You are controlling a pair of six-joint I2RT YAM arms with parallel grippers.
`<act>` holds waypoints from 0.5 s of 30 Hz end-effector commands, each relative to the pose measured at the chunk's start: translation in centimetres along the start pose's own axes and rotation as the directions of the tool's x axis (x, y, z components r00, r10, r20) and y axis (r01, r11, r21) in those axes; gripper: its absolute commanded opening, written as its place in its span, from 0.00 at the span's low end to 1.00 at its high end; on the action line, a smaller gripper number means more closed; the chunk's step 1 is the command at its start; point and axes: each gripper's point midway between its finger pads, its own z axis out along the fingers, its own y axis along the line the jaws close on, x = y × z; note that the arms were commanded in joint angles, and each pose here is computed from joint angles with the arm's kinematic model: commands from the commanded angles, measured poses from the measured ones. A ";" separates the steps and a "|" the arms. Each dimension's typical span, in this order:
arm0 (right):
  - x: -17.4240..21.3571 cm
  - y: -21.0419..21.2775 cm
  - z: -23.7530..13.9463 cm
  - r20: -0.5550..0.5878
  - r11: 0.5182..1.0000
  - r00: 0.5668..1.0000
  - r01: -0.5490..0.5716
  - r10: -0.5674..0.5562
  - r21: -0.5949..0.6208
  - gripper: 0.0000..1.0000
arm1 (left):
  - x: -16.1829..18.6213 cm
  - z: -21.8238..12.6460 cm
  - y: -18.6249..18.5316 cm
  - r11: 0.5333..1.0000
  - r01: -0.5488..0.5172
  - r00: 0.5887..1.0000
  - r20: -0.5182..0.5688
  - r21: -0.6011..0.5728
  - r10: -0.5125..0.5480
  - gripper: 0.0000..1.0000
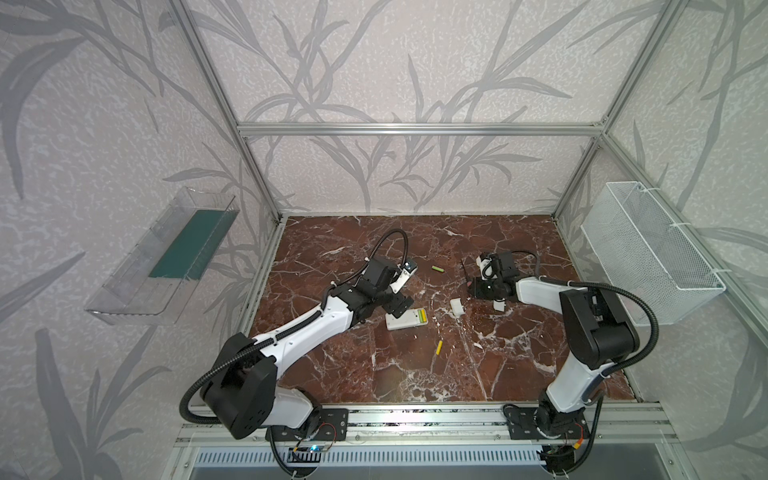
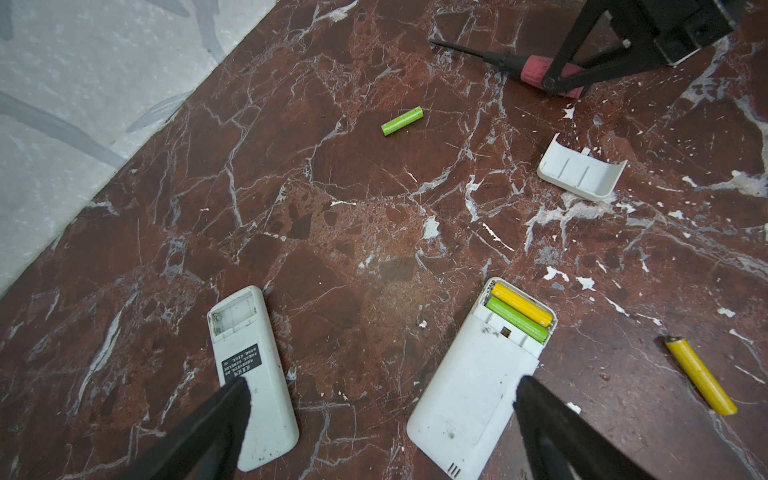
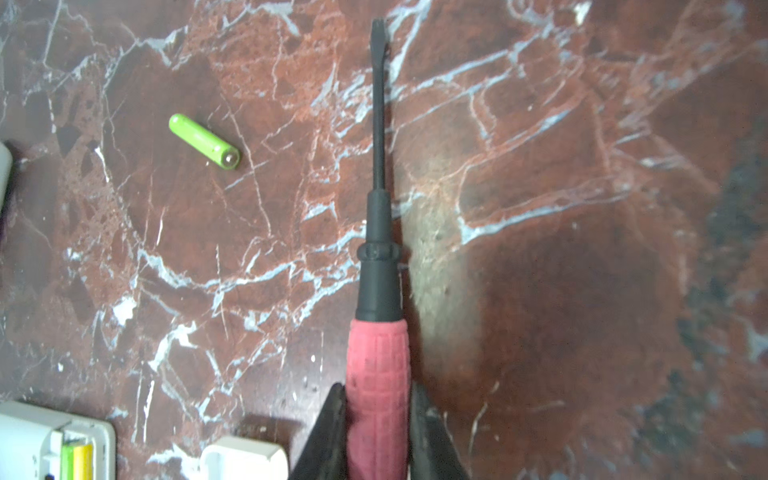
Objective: Unload the batteries from the remote control
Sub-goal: 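Bring the pink screwdriver toward the exposed batteries with the right gripper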
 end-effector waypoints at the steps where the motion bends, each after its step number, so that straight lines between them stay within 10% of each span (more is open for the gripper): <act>1: -0.1 2.3 -3.0 0.031 0.994 0.995 0.099 -0.097 -0.047 0.00 | 0.2 -0.5 -0.4 0.992 -0.125 0.992 0.025 -0.003 0.125 0.99; 9: 2.3 6.1 -7.7 0.014 0.957 0.958 0.287 -0.286 -0.037 0.00 | -0.9 -0.2 -1.4 0.917 -0.390 0.908 0.129 -0.084 0.399 0.99; 15: 4.5 8.6 -10.6 -0.013 0.917 0.918 0.395 -0.396 -0.055 0.00 | -3.6 0.0 -0.9 0.903 -0.399 0.883 0.200 -0.159 0.425 1.00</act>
